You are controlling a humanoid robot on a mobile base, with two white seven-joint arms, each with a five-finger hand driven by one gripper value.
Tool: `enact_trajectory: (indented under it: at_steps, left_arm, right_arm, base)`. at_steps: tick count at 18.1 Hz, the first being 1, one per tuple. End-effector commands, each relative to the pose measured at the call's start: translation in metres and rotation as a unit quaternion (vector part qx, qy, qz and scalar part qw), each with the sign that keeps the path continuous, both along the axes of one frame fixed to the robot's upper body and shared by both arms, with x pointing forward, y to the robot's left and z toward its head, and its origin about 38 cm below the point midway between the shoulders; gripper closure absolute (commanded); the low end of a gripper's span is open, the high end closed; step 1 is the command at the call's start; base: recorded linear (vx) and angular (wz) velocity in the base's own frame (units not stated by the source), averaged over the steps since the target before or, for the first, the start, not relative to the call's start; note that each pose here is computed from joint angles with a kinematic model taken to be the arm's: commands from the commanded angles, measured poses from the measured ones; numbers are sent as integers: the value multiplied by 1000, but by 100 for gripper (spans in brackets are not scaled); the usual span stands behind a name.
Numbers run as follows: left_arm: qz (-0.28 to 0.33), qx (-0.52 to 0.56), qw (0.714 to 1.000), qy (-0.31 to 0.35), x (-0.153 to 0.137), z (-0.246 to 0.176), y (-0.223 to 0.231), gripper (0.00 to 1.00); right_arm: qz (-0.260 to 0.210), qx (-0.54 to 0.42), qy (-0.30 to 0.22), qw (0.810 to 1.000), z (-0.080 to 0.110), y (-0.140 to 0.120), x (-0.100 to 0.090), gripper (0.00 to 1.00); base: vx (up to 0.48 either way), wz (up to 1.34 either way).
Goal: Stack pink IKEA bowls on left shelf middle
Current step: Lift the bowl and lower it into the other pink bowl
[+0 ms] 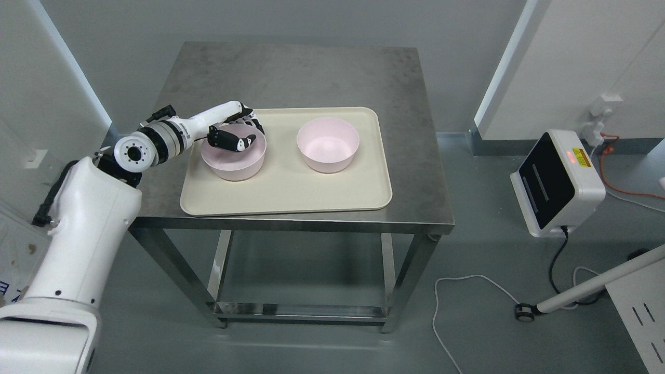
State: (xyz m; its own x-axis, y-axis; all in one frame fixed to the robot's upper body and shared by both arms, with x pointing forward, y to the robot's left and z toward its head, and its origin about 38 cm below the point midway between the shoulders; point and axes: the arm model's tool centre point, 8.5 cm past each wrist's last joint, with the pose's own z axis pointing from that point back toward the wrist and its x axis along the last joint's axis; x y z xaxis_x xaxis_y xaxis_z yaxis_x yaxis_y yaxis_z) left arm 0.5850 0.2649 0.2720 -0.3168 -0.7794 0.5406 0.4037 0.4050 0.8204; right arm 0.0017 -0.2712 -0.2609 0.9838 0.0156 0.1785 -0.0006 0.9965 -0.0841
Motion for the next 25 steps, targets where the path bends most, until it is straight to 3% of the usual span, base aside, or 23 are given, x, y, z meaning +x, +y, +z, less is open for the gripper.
enact_trajectory:
  at_steps: [1,7,12,17,25]
  left_arm:
    - [11,-54,998,-6,6,4,-6,99]
    - [14,-88,995,-46,10,46,-3,99]
    - [-78,-113,986,-95,8,121,-100,98]
    - [-136,-16,989,-62,-1,85,-169,97]
    - [-121,11,990,-67,4,61,-182,97]
  right_arm:
    - [0,-8,0,1000,1,-11,0,0]
    - [0,-9,0,1000,1,-11,0,0]
    - [0,-8,0,1000,1,-11,0,0]
    - [-1,-9,0,1000,1,-11,0,0]
    - [-1,-8,0,1000,1,-11,0,0]
  base:
    - [0,0]
    - [0,0]
    - [0,0]
    - [0,0]
    - [0,0]
